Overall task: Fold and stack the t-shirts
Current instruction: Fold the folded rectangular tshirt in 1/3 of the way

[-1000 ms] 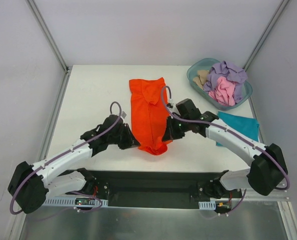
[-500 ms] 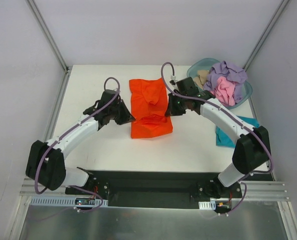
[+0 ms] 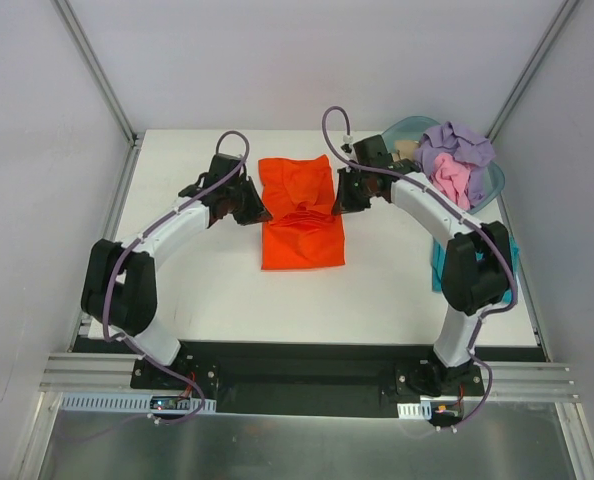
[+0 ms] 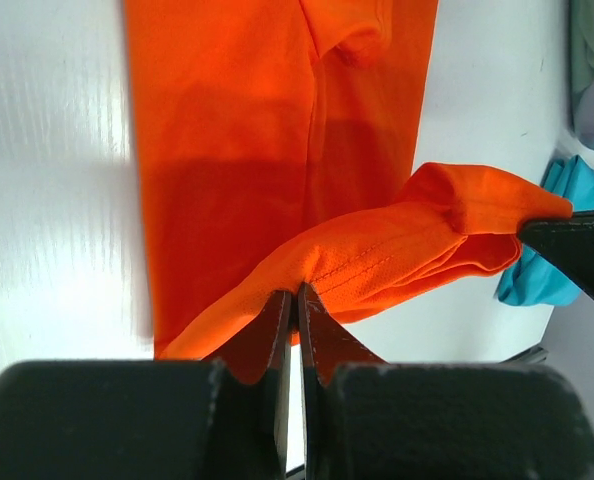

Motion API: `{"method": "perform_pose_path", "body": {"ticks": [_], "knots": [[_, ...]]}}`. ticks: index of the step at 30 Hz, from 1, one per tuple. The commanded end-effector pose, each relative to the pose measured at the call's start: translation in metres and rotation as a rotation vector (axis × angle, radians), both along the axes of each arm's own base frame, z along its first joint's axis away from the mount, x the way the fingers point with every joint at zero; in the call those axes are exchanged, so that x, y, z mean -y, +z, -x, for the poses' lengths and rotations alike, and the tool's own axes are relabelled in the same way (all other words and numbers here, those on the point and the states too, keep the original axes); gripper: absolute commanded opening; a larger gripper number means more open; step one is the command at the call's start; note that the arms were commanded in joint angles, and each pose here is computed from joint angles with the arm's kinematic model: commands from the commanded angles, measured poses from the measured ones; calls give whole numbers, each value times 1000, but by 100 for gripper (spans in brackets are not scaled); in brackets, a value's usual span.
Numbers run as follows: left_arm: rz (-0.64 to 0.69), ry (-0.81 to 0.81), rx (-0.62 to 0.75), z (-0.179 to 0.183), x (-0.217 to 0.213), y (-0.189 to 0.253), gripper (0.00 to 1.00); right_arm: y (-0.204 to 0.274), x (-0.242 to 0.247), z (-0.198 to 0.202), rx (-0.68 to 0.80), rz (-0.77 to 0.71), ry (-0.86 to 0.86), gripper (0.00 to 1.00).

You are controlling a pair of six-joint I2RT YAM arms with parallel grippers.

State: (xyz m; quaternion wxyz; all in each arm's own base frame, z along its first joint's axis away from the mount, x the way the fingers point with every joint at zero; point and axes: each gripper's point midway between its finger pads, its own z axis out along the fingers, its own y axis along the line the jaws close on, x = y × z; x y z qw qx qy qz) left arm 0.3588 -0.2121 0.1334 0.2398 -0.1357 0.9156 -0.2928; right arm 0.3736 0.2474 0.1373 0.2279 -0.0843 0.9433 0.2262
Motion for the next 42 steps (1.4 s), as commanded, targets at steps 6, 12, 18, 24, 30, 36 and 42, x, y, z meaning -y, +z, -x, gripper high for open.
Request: {"method": "perform_pose_path", "body": {"ticks": [6,12,18,24,30,36,42], "knots": [[-3,-11,-5,-36,-6,-9,0,-7,-14,-40,28,-67,40,1],[1,-20,-40,-45,-9,-24,0,-23,-14,-54,7,-71,29,3],[-11,-16,-82,-50,-13,-42,0,-40,-13,-63,-29,-77,15,4],[10,-21,-106,-57,-14,-45,19,-45,-14,-68,-62,-93,3,32],[33,-33,-46,-50,-14,-14,99,-35,-5,-54,-75,-68,10,100],[29,-1,-14,-18,-26,4,99,-9,-2,-22,-34,-71,48,97],[-2,54,-29,38,-49,-7,99,-14,-19,21,-28,-44,136,97]]}}
